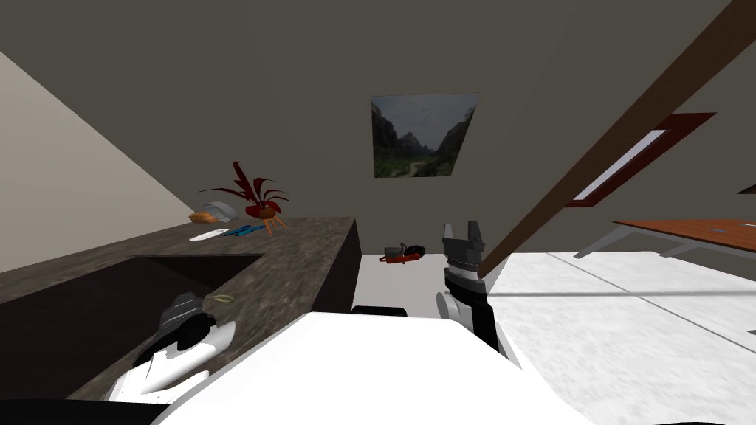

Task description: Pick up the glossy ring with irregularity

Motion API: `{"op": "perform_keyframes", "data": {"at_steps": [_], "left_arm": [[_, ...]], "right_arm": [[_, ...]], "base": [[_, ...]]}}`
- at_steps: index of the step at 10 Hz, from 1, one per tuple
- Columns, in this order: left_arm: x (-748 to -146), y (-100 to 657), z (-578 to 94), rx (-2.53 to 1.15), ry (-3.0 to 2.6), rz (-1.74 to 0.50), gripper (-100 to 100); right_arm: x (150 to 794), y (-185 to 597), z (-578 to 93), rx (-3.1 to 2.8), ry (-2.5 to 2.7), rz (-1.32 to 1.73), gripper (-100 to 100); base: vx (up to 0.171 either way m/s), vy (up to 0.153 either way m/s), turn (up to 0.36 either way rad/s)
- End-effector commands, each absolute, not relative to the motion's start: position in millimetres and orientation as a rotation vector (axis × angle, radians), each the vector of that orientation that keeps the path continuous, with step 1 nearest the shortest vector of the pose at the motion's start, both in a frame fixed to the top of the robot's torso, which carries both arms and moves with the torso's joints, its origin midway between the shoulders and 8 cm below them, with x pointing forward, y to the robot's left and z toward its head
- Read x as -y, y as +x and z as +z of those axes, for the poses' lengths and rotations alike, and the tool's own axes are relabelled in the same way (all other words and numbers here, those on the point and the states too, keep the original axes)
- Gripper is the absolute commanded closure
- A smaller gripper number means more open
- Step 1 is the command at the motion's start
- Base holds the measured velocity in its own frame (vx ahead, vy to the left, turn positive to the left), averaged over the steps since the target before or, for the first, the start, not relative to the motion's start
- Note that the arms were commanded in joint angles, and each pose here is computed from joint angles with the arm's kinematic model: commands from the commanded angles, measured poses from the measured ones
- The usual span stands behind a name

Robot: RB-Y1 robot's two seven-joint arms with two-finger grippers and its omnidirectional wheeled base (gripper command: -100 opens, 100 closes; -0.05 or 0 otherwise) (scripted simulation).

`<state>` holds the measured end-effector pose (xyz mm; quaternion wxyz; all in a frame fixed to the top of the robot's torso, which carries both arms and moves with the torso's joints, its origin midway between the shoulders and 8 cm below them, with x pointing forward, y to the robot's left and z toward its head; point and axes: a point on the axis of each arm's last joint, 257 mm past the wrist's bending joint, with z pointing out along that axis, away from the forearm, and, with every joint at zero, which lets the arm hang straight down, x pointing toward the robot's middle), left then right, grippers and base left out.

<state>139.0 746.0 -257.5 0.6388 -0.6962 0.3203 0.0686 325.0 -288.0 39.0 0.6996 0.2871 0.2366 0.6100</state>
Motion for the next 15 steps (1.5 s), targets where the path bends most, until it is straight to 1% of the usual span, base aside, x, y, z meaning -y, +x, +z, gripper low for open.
{"op": "perform_keyframes", "data": {"at_steps": [1,2,3,4,5,6,10,11,12,15], "left_arm": [[-746,139,-257,-0.731,-1.589,0.157,-100],[-746,139,-258,-0.730,-1.591,0.155,0],[-750,139,-242,-0.697,-1.578,0.145,-100],[-752,138,-234,-0.681,-1.572,0.140,-100],[-751,139,-240,-0.694,-1.576,0.144,-100],[-751,138,-239,-0.691,-1.575,0.143,100],[-751,138,-239,-0.691,-1.576,0.143,100],[-751,138,-239,-0.691,-1.576,0.143,0],[-755,128,-246,-0.726,-1.589,0.197,-100],[-760,111,-257,-0.782,-1.609,0.284,-100]], "right_arm": [[288,325,39,-0.527,0.640,1.359,0],[288,325,39,-0.527,0.640,1.359,0],[288,325,39,-0.527,0.640,1.359,0],[288,325,39,-0.527,0.640,1.359,0],[288,325,39,-0.527,0.640,1.359,0],[288,325,39,-0.527,0.640,1.359,0],[288,325,39,-0.527,0.640,1.359,0],[288,325,39,-0.527,0.640,1.359,0],[288,325,39,-0.527,0.640,1.359,0],[288,325,39,-0.527,0.640,1.359,0]], "base": [[0.024,0.045,-0.015],[0.005,0.009,-0.001],[-0.051,0.013,-0.048],[-0.104,0.046,-0.061],[-0.049,0.028,-0.015],[-0.008,0.004,0.001],[0.000,0.000,0.000],[0.000,0.000,0.000],[0.049,-0.034,-0.033],[0.077,-0.025,-0.041]]}}
